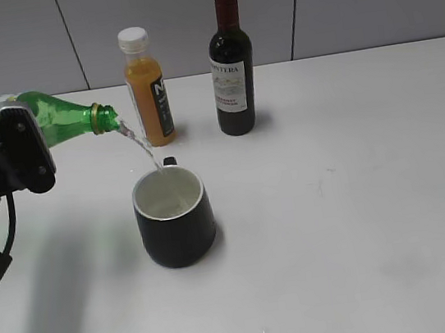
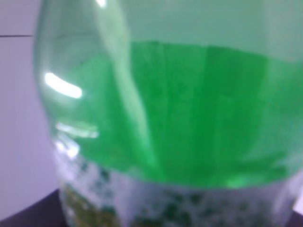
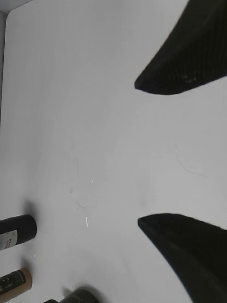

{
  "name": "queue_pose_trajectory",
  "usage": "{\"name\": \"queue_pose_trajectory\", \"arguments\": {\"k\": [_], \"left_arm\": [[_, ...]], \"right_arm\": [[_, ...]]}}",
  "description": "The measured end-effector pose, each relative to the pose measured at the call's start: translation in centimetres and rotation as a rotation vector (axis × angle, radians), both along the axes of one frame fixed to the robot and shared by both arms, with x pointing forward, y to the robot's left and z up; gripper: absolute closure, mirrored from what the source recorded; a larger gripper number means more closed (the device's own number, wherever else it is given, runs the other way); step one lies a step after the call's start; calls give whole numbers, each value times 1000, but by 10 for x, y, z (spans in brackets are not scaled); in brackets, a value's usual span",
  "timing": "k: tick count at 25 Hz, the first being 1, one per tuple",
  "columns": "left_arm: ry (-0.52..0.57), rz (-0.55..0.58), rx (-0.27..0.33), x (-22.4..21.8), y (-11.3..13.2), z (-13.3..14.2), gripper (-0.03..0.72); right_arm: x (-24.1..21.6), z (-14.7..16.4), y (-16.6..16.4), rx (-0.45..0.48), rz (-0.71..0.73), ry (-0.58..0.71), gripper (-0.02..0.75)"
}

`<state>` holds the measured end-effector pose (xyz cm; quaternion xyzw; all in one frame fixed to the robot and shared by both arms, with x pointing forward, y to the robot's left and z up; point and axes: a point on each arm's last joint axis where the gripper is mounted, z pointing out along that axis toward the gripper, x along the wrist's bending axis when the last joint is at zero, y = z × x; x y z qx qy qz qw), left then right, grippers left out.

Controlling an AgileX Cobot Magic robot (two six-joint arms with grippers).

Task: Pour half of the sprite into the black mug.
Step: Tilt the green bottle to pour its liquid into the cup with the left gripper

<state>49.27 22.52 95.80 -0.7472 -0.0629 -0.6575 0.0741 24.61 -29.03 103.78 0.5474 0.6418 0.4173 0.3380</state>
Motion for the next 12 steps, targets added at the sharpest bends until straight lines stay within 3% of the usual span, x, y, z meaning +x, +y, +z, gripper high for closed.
{"name": "queue_pose_trajectory", "arguments": {"k": [3,12], "left_arm": [[4,0,-30,0,0,-1,237],[10,-6,-204,0,-3,-4,237]], "right_arm": [[0,0,0,0,0,0,148],[0,0,0,1,0,0,148]]}}
